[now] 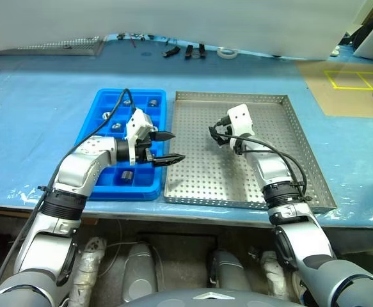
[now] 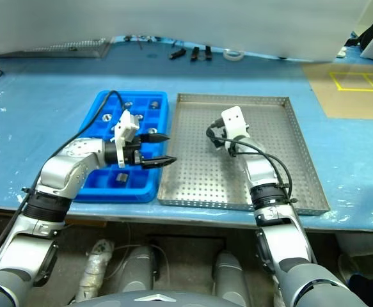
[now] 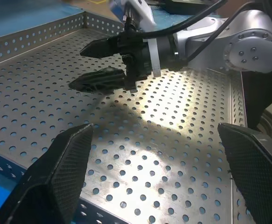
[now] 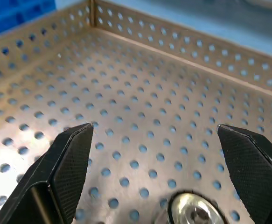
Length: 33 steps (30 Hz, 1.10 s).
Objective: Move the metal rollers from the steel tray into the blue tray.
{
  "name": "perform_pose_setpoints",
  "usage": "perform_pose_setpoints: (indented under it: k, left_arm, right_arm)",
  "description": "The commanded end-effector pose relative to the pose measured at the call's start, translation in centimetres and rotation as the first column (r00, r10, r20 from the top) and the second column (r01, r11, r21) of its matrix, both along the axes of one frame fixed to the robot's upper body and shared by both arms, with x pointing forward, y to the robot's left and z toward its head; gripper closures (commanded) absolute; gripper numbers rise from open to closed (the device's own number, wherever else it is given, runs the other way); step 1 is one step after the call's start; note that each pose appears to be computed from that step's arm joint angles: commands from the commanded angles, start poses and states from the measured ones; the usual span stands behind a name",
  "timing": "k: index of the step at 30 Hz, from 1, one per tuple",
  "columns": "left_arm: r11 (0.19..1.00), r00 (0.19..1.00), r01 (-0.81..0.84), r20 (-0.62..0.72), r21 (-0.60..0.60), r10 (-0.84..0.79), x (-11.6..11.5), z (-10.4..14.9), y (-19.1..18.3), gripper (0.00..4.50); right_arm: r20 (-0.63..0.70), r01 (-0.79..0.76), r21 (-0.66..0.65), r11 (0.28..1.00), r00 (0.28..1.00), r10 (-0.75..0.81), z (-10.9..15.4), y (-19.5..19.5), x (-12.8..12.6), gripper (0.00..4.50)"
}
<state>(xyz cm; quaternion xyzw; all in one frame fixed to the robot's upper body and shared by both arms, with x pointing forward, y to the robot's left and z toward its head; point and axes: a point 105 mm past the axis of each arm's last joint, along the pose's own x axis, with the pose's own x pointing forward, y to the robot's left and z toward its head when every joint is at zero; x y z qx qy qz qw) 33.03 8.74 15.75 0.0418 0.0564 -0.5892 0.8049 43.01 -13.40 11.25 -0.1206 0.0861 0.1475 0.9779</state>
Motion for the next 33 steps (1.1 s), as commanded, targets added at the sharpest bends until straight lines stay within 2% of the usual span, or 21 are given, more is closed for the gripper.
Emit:
perform_pose_setpoints:
  k: [1, 5, 12, 14, 19, 21, 27, 30, 33]
  left_arm:
    - [1.0, 0.999, 0.014, 0.034, 0.0, -0.014, -0.3, 0.7, 0.0, 0.0]
    - [1.0, 1.0, 0.006, 0.028, -0.001, -0.006, -0.5, 0.5, 0.1, 0.0]
    - [1.0, 0.999, -0.007, 0.033, 0.005, 0.007, -0.6, 0.4, 0.5, 0.0]
    - [1.0, 1.0, -0.007, 0.031, 0.007, 0.007, -0.8, 0.5, 0.6, 0.0]
    - [1.0, 1.0, -0.012, 0.028, 0.007, 0.012, -1.2, 0.8, 0.8, 0.0]
    - [1.0, 1.0, -0.016, 0.027, 0.009, 0.016, -1.2, 1.1, 1.0, 0.0]
    - [0.999, 0.999, -0.03, 0.022, 0.012, 0.03, -1.2, 1.4, 1.3, 0.0]
    - [0.998, 0.998, -0.058, 0.023, 0.017, 0.057, -1.6, 1.2, 2.2, 0.0]
    - [0.995, 0.995, -0.098, 0.013, 0.014, 0.098, -2.5, 1.1, 3.3, 0.0]
  right_arm:
    - [0.027, 0.062, 0.038, 0.997, 0.998, -0.063, 0.9, -1.0, 0.5, 0.03]
    - [-0.029, 0.081, 0.084, 0.993, 0.996, -0.079, -0.2, -1.2, 0.3, 0.03]
    - [-0.081, 0.084, 0.157, 0.984, 0.994, -0.072, -0.6, -1.1, 0.2, 0.03]
    - [-0.096, 0.095, 0.206, 0.974, 0.992, -0.077, -0.4, -1.1, 0.2, 0.62]
    - [-0.091, 0.083, 0.214, 0.973, 0.994, -0.065, 0.0, -0.8, 0.0, 2.32]
    - [-0.086, 0.075, 0.209, 0.975, 0.995, -0.059, 0.1, -0.9, -0.1, 2.84]
    - [-0.01, -0.027, 0.176, 0.984, 1.0, 0.029, 2.0, 0.5, -0.4, 2.82]
    - [0.051, -0.173, 0.159, 0.972, 0.985, 0.166, 4.2, 3.0, -1.0, 2.82]
    - [0.072, -0.382, 0.16, 0.91, 0.924, 0.375, 5.7, 6.5, -2.5, 2.82]
